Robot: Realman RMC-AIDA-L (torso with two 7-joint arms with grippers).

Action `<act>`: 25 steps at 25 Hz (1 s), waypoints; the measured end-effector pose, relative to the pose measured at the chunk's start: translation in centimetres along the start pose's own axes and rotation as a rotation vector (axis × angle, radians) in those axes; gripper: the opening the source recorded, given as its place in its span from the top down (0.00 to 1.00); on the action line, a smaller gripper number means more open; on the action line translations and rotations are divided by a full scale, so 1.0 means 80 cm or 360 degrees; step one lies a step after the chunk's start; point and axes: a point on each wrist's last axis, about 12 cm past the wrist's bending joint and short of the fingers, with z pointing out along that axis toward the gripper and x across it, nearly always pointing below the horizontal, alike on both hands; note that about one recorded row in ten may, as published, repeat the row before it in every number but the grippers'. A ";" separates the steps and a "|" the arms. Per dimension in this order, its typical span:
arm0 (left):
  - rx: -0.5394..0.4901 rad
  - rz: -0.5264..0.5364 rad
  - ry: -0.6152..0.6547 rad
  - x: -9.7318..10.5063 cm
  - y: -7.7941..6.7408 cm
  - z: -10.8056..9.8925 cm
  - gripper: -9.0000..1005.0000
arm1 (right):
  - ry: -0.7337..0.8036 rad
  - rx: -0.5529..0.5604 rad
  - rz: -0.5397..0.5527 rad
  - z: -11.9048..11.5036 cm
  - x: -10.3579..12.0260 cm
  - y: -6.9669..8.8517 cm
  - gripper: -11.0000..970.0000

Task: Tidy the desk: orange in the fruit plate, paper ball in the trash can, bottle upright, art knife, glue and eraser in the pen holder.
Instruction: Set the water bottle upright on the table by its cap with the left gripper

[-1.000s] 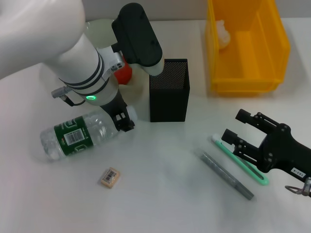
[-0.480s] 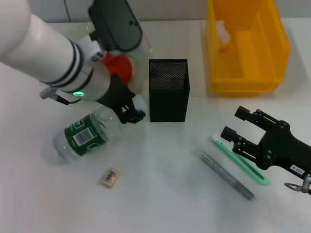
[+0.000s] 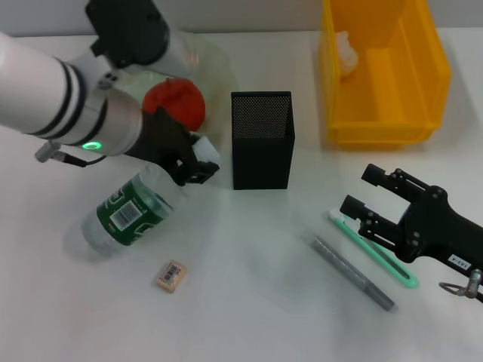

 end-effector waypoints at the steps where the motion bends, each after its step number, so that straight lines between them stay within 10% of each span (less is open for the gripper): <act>1: 0.0000 0.0000 0.0000 0.000 0.000 0.000 0.55 | 0.0000 0.0000 0.0000 0.000 0.000 0.000 0.29; 25: 0.0004 -0.0262 -0.0636 0.059 0.020 -0.037 0.55 | -0.0004 -0.0017 0.0029 0.004 0.003 0.004 0.29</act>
